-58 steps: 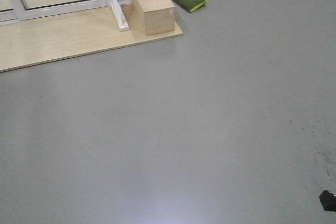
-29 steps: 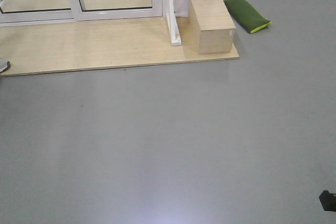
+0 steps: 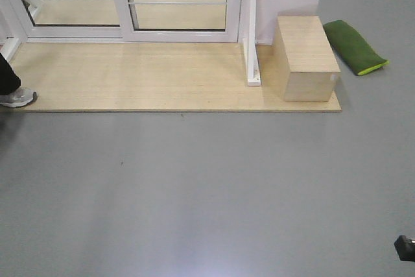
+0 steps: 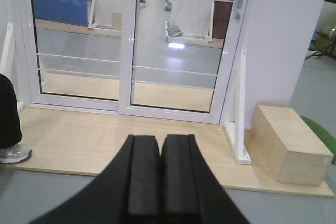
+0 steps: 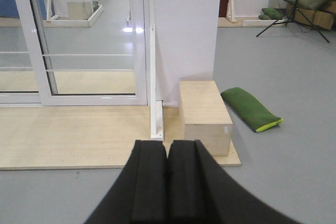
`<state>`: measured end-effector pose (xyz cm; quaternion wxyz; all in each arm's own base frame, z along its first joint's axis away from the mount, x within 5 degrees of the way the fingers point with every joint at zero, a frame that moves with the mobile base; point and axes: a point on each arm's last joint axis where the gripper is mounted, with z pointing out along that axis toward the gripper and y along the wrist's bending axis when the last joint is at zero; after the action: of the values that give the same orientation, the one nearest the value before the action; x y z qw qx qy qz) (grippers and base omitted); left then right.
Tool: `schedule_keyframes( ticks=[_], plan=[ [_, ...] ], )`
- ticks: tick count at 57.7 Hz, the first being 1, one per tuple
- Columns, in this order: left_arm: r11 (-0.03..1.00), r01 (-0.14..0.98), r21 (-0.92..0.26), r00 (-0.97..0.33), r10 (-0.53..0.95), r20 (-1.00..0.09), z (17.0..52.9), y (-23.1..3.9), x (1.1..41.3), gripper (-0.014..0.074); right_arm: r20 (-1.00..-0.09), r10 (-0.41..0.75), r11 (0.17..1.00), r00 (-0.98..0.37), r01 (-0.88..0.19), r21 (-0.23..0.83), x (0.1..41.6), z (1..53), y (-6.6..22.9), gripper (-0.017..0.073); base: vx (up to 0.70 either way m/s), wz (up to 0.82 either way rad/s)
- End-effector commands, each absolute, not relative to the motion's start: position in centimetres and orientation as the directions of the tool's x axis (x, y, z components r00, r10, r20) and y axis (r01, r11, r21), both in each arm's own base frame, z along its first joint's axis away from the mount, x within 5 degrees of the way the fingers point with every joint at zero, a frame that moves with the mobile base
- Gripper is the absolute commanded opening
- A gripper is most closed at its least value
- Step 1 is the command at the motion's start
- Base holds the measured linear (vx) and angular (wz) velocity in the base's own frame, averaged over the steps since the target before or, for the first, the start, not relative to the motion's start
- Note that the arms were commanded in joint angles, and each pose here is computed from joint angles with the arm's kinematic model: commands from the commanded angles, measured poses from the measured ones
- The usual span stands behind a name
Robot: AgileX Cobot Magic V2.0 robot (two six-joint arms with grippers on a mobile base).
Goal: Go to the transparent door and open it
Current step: 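Drive up to the white-framed sliding glass door on the wooden platform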
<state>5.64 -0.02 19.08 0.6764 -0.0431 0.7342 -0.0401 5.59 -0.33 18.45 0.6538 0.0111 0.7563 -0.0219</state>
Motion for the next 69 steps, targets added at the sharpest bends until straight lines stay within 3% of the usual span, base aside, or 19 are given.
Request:
schedule_keyframes(
  ticks=[1,34,69],
  plan=[
    [0.991,-0.001,-0.132,-0.024,-0.132,-0.991,19.01,-0.02,5.74,-0.0006,-0.998,-0.025,0.999,-0.062,0.038,-0.027,5.62,18.8,-0.26,-0.0008,0.48,0.23],
    [0.991,-0.001,-0.132,-0.024,-0.132,-0.991,19.01,-0.02,5.74,-0.0006,-0.998,-0.025,0.999,-0.062,0.038,-0.027,5.62,18.8,-0.26,-0.0008,0.49,0.18],
    [0.991,-0.001,-0.132,-0.024,-0.132,-0.991,19.01,-0.02,5.74,-0.0006,-0.998,-0.025,0.999,-0.062,0.038,-0.027,5.62,18.8,-0.26,-0.0008,0.48,-0.03]
  ],
)
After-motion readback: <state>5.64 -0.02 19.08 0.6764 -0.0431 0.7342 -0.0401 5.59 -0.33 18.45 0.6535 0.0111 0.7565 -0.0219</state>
